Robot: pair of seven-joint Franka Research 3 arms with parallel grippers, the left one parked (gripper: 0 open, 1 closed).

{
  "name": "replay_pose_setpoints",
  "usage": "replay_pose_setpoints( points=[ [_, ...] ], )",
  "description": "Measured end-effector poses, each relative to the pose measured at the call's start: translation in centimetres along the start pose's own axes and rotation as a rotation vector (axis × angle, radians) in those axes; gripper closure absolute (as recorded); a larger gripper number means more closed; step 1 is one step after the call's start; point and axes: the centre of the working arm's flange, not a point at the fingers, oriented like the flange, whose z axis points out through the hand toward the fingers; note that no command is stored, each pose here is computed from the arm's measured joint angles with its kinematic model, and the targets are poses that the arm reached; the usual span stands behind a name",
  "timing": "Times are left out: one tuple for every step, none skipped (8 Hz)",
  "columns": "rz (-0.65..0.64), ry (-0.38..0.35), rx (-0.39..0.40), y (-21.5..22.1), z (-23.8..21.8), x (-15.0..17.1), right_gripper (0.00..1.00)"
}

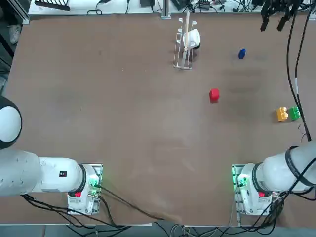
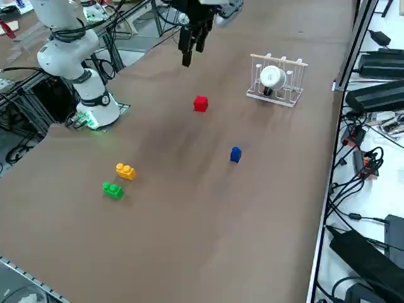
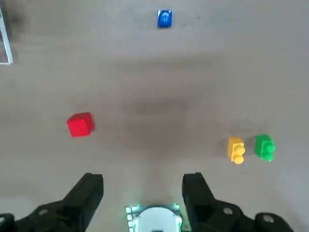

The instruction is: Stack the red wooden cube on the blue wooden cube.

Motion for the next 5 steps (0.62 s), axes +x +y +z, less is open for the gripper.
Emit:
replay_pose_setpoints(
  points=[
    [-0.010, -0.001, -0.001, -0.6, 1.1, 0.3, 0.00],
    [-0.022, 0.030, 0.003, -1.5, 2.5, 0.8, 0.00],
    [-0.037, 0.078, 0.006, -2.6, 4.5, 0.9, 0.00],
    [-0.047, 0.126, 0.011, -3.3, 7.2, 0.2, 0.00],
    [-0.046, 0.169, 0.016, -4.0, 10.5, -1.3, 0.00]
  ],
)
